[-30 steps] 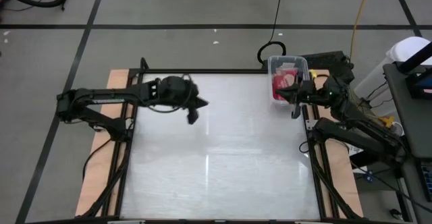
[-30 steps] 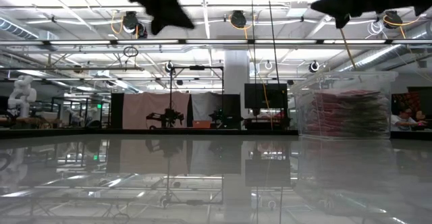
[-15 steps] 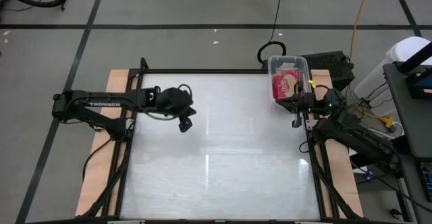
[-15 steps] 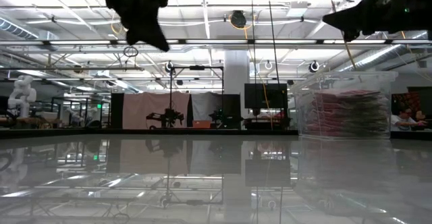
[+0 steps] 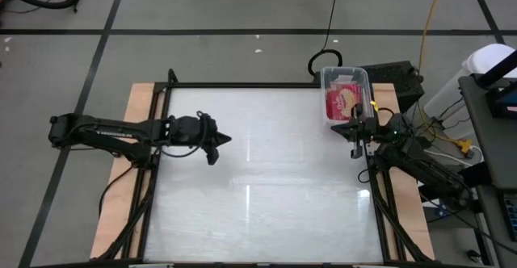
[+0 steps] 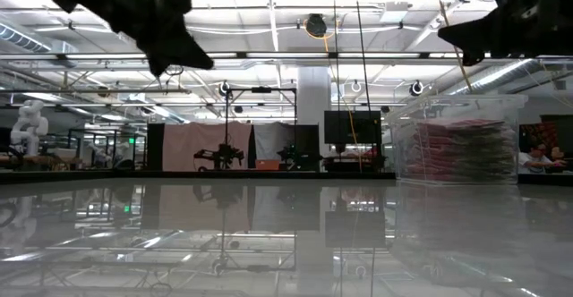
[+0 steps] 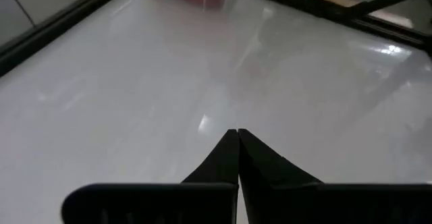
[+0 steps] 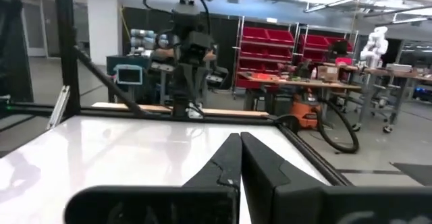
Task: Sort popcorn bags into baskets
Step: Return to Home Position
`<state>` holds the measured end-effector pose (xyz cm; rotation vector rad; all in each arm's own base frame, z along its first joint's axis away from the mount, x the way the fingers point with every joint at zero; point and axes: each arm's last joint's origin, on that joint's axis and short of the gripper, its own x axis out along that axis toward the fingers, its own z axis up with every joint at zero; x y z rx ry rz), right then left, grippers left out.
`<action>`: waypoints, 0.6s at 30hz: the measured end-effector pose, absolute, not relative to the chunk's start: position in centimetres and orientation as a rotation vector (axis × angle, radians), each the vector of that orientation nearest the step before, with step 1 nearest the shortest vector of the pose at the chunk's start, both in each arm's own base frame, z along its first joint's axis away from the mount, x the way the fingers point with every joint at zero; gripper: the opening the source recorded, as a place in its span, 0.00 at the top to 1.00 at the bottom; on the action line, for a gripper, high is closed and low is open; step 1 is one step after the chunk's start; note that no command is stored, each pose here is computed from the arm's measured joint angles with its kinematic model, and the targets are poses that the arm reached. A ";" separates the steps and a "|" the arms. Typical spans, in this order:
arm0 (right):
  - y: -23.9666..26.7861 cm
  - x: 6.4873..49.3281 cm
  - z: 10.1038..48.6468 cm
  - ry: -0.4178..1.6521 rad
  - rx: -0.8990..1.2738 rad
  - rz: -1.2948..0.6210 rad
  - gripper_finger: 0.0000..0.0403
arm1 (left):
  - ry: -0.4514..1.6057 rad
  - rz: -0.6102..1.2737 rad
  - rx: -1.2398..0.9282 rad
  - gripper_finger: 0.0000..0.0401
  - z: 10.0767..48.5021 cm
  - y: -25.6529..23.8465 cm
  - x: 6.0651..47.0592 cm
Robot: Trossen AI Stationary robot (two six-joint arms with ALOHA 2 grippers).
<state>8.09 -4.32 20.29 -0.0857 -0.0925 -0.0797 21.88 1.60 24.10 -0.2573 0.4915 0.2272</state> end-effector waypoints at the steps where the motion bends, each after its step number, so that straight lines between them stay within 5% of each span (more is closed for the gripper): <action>1: -4.3 8.1 20.2 -0.091 -0.088 -0.068 1.00 | 0.482 0.222 -0.253 0.99 24.0 1.4 21.5; 18: -4.4 8.0 18.7 -0.028 -0.145 -0.121 1.00 | 0.445 0.278 -0.252 1.00 21.9 -0.5 17.7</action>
